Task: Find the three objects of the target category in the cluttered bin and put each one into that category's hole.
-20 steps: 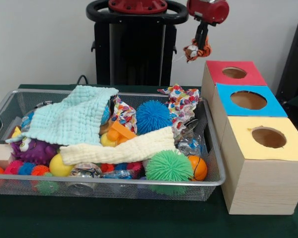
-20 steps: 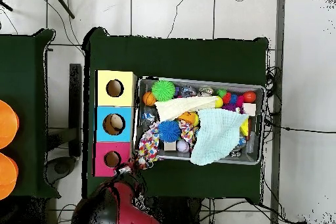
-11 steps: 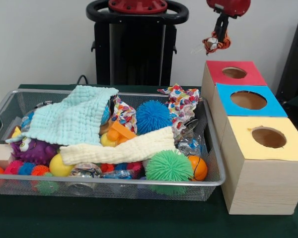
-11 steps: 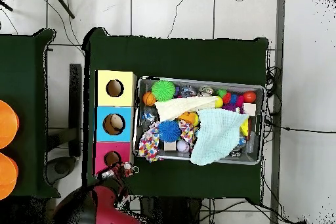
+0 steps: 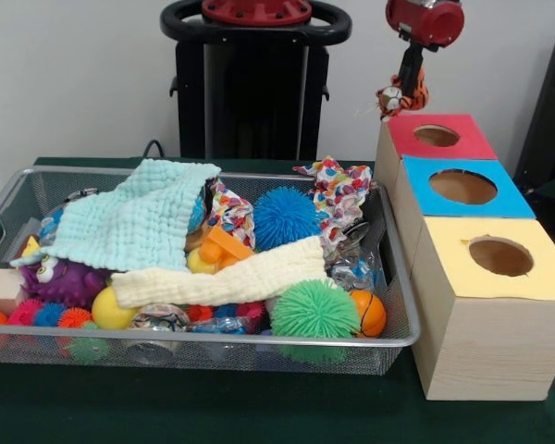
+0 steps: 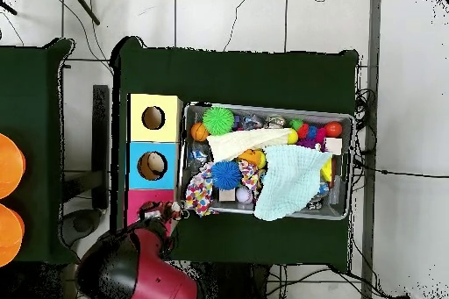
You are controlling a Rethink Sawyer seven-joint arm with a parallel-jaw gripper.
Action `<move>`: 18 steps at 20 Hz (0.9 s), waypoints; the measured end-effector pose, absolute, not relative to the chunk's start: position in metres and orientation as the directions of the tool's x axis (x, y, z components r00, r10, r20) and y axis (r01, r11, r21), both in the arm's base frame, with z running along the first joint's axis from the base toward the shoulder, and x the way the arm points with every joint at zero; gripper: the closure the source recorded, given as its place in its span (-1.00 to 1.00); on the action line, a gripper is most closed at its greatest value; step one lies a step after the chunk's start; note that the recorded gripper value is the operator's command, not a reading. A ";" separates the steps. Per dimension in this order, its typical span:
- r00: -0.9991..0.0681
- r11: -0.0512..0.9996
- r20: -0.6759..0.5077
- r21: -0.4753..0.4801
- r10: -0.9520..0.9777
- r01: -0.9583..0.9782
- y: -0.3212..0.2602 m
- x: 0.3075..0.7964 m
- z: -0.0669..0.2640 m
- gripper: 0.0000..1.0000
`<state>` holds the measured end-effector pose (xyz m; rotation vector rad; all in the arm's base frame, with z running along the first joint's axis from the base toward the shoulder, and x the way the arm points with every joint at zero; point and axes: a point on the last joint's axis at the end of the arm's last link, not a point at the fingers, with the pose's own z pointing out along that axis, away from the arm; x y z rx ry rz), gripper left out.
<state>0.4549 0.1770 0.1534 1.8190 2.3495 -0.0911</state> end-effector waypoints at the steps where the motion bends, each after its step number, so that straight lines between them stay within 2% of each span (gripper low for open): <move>1: -0.239 0.252 -0.172 0.056 0.956 0.966 0.177 0.456 0.152 1.00; 14: -0.254 0.267 -0.195 0.042 0.947 0.963 0.218 0.451 0.120 1.00; 18: -0.229 0.243 -0.197 0.049 0.953 0.969 0.230 0.454 0.112 1.00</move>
